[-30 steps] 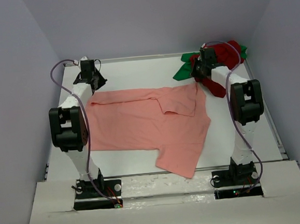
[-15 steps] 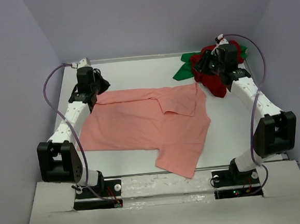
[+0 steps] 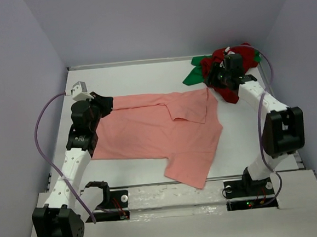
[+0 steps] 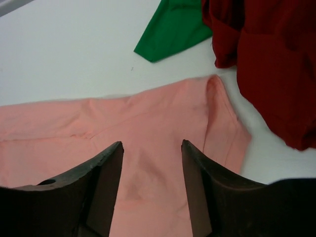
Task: Fold and stack the t-shirts
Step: Fold the tshirt
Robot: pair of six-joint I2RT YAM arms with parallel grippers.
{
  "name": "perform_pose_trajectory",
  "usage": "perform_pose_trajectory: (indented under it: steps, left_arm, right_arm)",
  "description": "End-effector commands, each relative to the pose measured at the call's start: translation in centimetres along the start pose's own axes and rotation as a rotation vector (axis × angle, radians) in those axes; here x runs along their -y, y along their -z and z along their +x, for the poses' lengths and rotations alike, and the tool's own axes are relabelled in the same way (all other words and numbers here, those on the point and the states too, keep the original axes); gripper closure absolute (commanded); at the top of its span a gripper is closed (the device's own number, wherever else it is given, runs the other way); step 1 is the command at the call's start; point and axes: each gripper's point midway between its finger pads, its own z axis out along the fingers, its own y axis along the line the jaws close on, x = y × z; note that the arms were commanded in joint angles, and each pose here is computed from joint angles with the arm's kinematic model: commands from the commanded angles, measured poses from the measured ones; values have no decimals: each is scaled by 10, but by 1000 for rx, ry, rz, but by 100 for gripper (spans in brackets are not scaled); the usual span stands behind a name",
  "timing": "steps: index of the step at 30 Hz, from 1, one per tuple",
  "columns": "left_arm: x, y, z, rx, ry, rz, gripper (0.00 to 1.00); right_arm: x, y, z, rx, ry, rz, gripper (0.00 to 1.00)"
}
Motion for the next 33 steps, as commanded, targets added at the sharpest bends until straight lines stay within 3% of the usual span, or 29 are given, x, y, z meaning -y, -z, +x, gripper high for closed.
perform_pose_trajectory:
  steps: [1,3,4,5,6,8,12,16,17,27,33]
  left_arm:
    - [17,-4,-8,-10,-60,75,75]
    - [18,-2,-2,-18,-54,96,65]
    - [17,2,1,-8,-49,107,63]
    - [19,4,-1,5,-46,118,62]
    - [19,7,-1,16,-47,123,61]
    - [20,12,-4,37,-56,131,60]
    - [17,11,-5,37,-68,114,59]
    - [16,4,4,1,-55,124,60]
    - [15,2,6,-6,-55,123,60]
    - [15,-2,12,-31,-58,130,63]
    - [17,-4,14,-46,-58,138,64]
  right_arm:
    - [-7,-60,-10,-52,11,-50,46]
    - [-21,-81,-28,-49,7,-101,60]
    - [-12,-108,-11,-109,-6,-91,85]
    - [-10,-120,-9,-127,-12,-89,100]
    - [-20,-126,-25,-117,-11,-108,100]
    - [-16,-154,-9,-177,-26,-127,100]
    - [-23,-178,-28,-150,-32,-146,100]
    - [-4,-204,-17,-197,-24,-69,100]
    - [-3,-205,-34,-151,-7,-40,100]
    - [98,-211,-28,-130,125,427,100]
    - [150,-187,-44,-88,31,622,100]
